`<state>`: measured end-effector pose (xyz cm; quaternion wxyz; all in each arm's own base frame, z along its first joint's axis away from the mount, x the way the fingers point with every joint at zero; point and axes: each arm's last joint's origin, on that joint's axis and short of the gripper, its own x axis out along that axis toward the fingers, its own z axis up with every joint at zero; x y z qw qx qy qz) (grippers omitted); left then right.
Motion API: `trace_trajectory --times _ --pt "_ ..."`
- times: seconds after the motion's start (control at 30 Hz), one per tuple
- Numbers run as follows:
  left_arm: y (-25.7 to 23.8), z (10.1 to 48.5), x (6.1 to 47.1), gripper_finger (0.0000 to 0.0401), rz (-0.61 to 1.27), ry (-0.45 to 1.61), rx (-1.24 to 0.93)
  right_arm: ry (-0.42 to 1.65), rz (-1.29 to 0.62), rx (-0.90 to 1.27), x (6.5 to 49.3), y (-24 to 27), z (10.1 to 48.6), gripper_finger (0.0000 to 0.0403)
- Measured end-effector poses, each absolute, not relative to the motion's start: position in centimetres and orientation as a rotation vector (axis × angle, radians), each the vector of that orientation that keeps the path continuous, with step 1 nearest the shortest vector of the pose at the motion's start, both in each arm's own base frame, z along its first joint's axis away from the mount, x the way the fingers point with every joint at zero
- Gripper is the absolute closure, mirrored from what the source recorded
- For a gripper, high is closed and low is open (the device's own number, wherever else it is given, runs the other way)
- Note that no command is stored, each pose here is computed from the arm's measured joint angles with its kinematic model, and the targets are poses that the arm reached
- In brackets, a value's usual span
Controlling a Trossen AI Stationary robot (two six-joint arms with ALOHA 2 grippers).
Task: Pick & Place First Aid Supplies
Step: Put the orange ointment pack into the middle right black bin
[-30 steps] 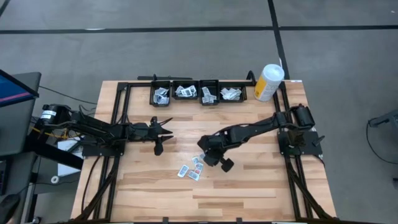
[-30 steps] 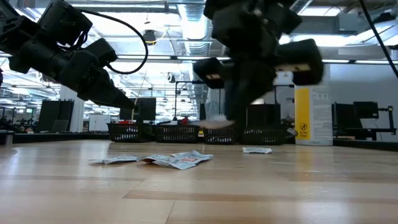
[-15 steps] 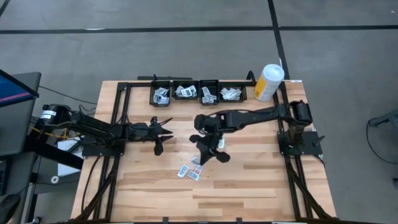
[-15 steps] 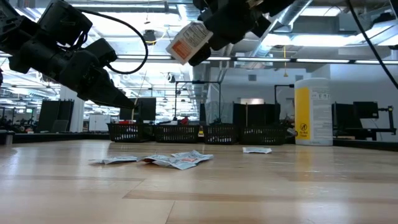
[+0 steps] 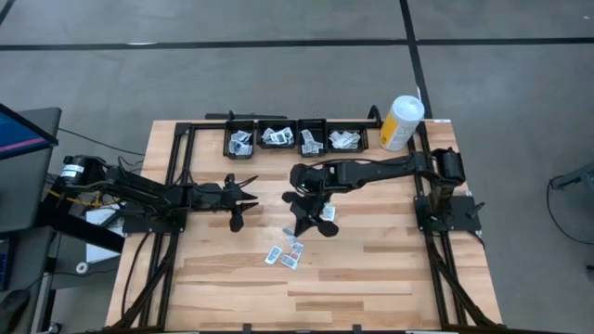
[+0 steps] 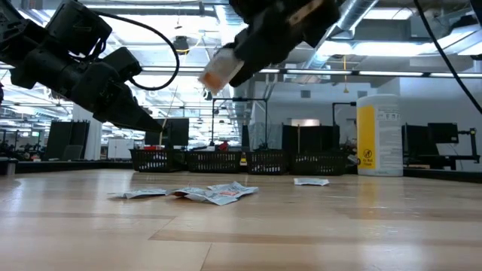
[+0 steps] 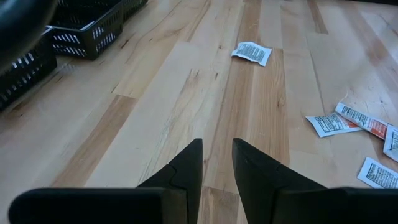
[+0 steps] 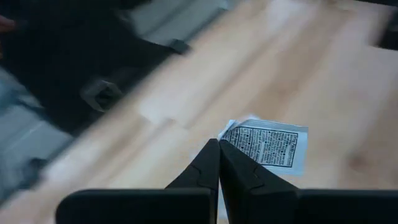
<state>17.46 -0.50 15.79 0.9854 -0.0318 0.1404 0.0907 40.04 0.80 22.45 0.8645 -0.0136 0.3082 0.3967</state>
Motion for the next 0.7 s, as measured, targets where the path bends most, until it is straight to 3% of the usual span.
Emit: trace_trajectory --times 0.2,0.43,0.7 --pt "-0.5 15.8 17.5 0.0313 0.182 0.282 -0.064 0.727 0.528 -0.212 40.3 -2.2 22.0 0.0402" --pt "-0.5 15.8 17.5 0.0313 0.182 0.282 -0.064 0.870 0.048 -0.353 39.7 -7.8 21.8 0.0402" --pt "-0.5 15.8 17.5 0.0313 0.182 0.282 -0.064 0.942 -0.277 -0.270 37.8 -14.4 21.8 0.0401"
